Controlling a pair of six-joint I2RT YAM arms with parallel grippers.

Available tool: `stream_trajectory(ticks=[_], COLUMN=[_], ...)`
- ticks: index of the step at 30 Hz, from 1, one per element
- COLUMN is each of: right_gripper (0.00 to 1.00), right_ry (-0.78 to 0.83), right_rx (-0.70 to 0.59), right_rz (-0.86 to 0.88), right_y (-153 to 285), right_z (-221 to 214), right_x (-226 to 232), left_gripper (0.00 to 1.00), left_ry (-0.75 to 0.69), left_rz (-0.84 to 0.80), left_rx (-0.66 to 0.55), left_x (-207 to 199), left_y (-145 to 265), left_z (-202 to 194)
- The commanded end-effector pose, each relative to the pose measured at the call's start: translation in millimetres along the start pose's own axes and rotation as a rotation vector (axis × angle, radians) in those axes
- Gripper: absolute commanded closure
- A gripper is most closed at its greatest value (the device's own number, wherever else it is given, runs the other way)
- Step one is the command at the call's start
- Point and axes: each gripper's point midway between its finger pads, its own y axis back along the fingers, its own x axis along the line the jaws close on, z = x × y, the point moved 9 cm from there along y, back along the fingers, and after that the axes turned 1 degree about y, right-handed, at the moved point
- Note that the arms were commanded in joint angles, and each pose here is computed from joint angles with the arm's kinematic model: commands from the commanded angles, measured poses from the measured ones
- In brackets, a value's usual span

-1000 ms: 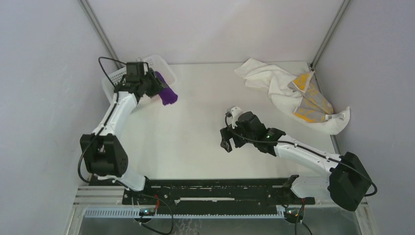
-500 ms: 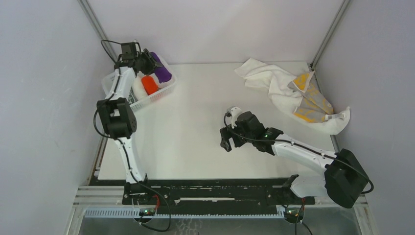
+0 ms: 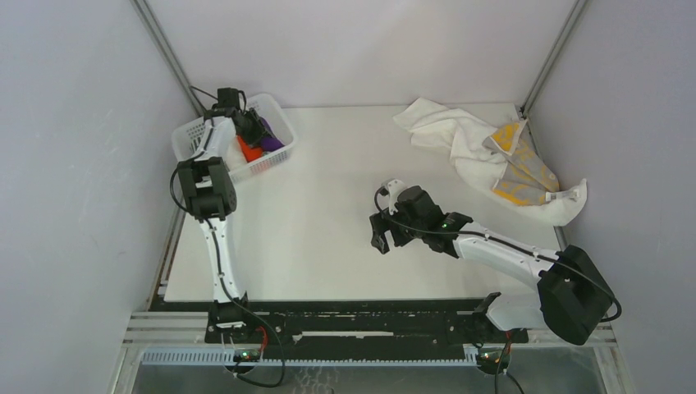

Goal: Roll the towels
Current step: Place the towel in the bin.

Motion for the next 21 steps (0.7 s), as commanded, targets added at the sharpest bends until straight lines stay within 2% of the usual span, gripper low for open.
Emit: stream_trajectory(ticks=[1, 9, 14, 21], right_gripper=[0.16, 0.16, 0.16, 0.17], right_ry=[-0.023, -0.017, -0.007, 0.003], right_rx=[-0.009, 0.002, 0.006, -0.008], right_rz=[-0.004, -0.016, -0.021, -0.023], right_y=[-1, 0, 0, 4], right_z=[2, -2, -4, -3], right_x=[-1, 1, 3, 7], left_gripper=[0.57, 0.47, 0.41, 0.30], left_ry=[-0.062, -0.188, -0.189, -0.197], left_rz=[0.106, 0.190, 0.202, 0.135], left_rx=[-0.061, -0.060, -0.037, -0.101], left_x=[2, -8, -9, -29], left_y=[13, -4, -7, 25], left_z=[13, 3, -2, 8])
